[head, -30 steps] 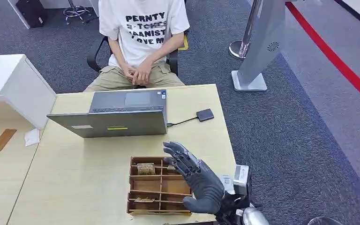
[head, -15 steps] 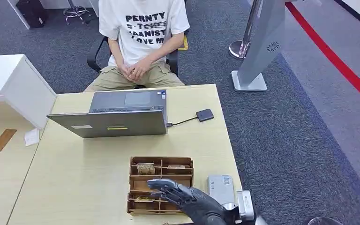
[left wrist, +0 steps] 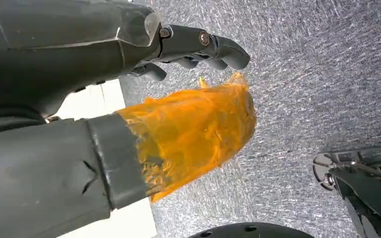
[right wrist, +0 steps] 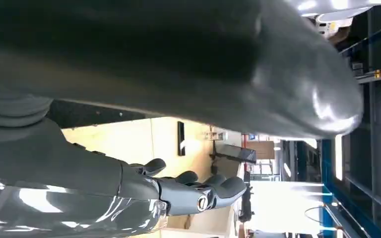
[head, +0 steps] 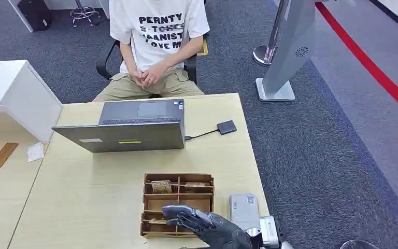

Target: Pass the card to the sensor for recognition and then transmit it.

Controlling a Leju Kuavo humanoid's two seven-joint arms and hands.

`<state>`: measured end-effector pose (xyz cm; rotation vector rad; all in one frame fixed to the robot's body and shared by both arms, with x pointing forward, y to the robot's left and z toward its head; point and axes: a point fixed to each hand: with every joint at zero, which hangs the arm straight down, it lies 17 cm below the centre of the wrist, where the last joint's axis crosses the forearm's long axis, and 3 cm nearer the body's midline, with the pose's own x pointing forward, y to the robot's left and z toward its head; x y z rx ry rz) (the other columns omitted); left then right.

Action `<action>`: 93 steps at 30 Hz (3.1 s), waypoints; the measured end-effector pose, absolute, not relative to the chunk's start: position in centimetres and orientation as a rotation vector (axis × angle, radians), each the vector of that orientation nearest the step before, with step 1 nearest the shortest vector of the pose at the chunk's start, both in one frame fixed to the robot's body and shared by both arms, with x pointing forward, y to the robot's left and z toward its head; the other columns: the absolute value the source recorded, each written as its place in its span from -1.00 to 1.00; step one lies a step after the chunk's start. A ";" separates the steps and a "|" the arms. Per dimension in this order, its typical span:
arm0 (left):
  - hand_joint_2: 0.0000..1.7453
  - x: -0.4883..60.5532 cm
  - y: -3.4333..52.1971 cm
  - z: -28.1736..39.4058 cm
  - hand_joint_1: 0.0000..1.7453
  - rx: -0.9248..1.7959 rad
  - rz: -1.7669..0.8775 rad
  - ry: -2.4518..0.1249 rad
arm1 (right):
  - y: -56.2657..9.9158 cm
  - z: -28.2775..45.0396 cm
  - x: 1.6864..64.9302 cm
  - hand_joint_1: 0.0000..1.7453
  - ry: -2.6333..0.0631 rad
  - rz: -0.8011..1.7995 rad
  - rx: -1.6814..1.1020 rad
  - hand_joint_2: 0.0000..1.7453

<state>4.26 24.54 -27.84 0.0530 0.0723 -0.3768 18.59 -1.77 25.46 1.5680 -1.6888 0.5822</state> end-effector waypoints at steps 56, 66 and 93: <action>-1.00 4.1 24.0 -27.8 -1.00 0.044 -0.359 0.075 | -1.6 24.8 28.3 1.00 -2.305 0.848 -0.043 1.00; -1.00 4.1 23.8 -27.8 -1.00 0.043 -0.368 0.075 | -0.5 25.0 28.9 1.00 -2.352 0.967 -0.248 1.00; -1.00 4.0 23.6 -27.8 -1.00 0.040 -0.366 0.078 | 0.2 20.6 32.9 -0.26 -2.221 1.198 -0.497 1.00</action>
